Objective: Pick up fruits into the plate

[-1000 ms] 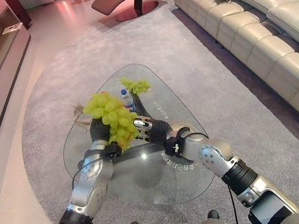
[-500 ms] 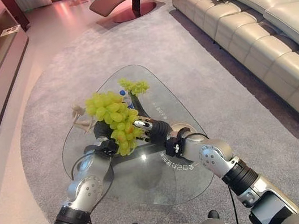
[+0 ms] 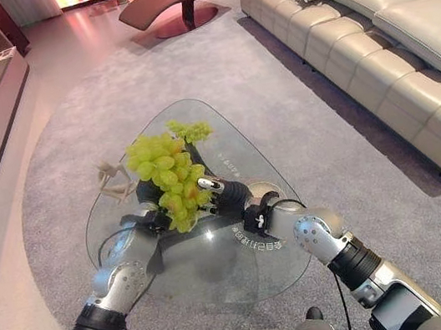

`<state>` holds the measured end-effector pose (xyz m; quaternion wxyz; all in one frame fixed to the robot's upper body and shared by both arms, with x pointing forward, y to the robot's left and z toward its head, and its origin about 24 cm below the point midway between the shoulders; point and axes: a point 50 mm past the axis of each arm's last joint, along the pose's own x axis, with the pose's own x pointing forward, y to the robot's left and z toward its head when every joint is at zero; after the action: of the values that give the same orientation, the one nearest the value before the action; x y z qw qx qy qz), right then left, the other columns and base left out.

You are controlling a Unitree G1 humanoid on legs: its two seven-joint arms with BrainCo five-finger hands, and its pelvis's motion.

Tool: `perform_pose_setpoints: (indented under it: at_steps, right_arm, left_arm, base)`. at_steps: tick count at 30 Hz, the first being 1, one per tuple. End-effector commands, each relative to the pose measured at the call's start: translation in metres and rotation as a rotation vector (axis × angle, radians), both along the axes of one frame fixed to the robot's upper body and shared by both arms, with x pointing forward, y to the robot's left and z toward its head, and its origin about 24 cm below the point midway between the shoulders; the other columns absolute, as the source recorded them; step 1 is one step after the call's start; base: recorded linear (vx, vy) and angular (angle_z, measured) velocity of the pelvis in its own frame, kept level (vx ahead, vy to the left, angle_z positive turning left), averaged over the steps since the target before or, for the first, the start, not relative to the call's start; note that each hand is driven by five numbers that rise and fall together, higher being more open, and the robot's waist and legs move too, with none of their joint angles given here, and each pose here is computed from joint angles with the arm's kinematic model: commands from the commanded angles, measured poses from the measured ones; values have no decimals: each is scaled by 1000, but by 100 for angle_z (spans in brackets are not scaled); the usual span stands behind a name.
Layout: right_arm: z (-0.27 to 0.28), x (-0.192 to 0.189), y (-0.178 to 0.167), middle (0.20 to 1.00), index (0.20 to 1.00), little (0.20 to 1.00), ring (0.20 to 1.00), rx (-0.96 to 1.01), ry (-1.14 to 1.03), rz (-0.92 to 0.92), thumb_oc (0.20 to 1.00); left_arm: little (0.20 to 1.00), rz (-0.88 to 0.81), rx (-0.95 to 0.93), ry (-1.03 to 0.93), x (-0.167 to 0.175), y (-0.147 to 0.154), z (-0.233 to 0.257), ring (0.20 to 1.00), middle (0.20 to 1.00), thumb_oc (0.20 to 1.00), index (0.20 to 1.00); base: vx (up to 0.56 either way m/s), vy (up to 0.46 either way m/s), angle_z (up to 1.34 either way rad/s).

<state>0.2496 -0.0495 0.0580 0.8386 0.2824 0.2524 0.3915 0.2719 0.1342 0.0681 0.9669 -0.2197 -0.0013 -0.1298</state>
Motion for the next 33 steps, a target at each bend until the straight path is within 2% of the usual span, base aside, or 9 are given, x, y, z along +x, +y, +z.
perform_pose_setpoints:
  at_steps: [1,9,10,12,13,14,33]
  right_arm:
    - [69,-36,76,1000,1000,1000,1000,372,-106,346,1000]
    - [68,-45,85,1000,1000,1000,1000,375,-66,379,1000]
    - [67,-45,86,922,922,922,922,376,-62,374,922]
    - [68,-45,87,555,555,555,555,377,-53,354,555]
    - [68,-44,88,319,319,319,319,375,-51,347,319]
    - [68,-45,89,200,200,200,200,374,-50,344,200]
    - [77,-42,96,200,200,200,200,352,-161,320,200]
  left_arm:
    - [200,-164,81,-271,7,-60,47,200,200,200,200]
    - [200,18,242,-391,13,-56,64,200,200,200,200]
    - [200,22,249,-387,14,-56,63,200,200,200,200]
    - [200,29,274,-390,14,-57,63,200,200,200,200]
    - [200,25,279,-384,14,-59,63,200,200,200,200]
    - [200,24,281,-379,14,-60,62,200,200,200,200]
    - [200,-87,245,-208,10,-78,39,200,200,200,200]
  base:
    - [0,0,0]
    - [0,0,0]
    - [0,0,0]
    - [0,0,0]
    - [0,0,0]
    - [0,0,0]
    - [0,0,0]
